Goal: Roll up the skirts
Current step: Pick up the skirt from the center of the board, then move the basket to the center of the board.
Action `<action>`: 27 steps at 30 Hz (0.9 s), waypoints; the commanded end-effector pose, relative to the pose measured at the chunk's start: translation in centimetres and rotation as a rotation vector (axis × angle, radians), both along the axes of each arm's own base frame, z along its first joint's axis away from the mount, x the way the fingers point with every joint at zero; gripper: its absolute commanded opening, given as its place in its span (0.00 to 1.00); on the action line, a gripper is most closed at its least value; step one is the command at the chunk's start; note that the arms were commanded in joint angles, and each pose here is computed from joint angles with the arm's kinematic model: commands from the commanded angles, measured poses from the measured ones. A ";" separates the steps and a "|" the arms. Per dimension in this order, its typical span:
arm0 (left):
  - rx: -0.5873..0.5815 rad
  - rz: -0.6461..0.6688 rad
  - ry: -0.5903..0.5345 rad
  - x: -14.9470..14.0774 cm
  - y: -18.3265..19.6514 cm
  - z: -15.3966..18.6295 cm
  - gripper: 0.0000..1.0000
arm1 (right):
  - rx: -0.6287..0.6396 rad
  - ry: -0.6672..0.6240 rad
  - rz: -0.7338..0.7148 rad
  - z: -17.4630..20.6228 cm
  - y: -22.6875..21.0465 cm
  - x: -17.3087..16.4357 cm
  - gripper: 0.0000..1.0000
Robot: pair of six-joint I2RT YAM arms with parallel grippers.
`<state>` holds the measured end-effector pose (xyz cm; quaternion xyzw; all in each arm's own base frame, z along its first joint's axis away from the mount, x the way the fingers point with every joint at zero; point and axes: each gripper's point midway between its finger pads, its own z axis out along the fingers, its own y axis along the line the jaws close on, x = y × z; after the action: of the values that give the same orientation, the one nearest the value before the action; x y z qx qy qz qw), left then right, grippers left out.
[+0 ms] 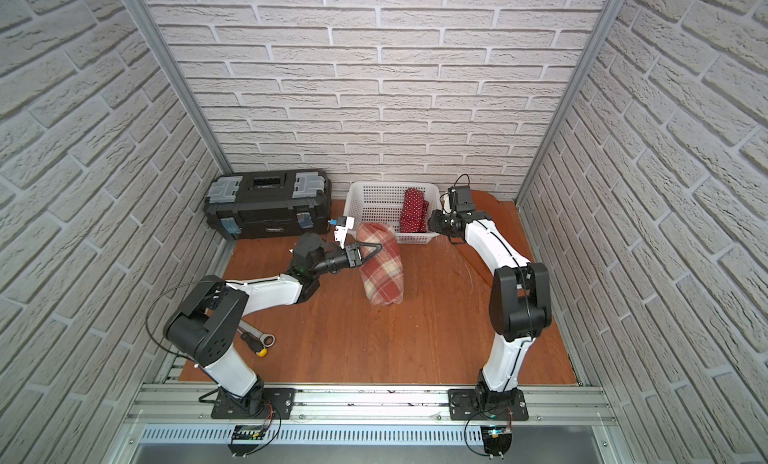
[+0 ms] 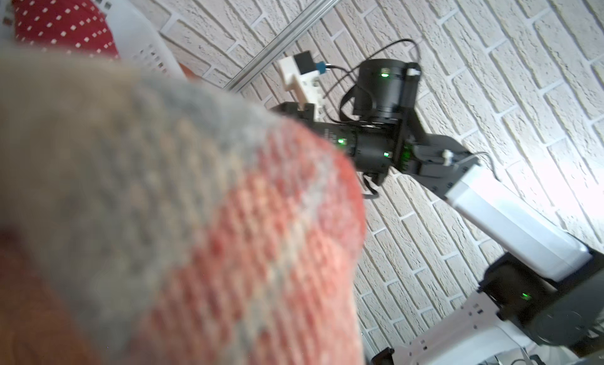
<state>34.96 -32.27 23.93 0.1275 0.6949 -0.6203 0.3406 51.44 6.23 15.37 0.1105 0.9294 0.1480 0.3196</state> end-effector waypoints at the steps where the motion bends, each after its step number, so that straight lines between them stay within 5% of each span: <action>1: -0.036 -0.086 -0.115 0.1 0.6 4.1 0.00 | -0.027 0.030 0.017 -0.8 -0.6 0.8 0.49; 13: -0.033 -0.160 -0.165 5.8 -0.2 7.8 0.00 | -0.050 0.008 0.040 -0.4 -2.0 1.2 0.49; 16: -0.020 -0.187 -0.169 6.7 -0.6 7.6 0.00 | -0.034 0.061 0.059 -2.8 -1.7 1.7 0.48; 19: -0.022 -0.184 -0.146 8.4 -0.6 6.9 0.00 | -0.013 0.087 0.074 -3.8 -1.2 2.2 0.41; 24: -0.053 -0.180 -0.134 10.3 -0.5 7.1 0.00 | 0.059 0.107 0.120 -4.6 -0.2 1.8 0.08; 27: -0.049 -0.182 -0.136 10.8 -0.5 7.1 0.00 | 0.062 0.112 0.118 -4.5 -0.2 1.4 0.02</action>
<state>45.89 -33.11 27.31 0.1871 0.6753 -0.6476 0.2992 53.54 5.45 10.81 0.0891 0.9428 0.1849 0.2626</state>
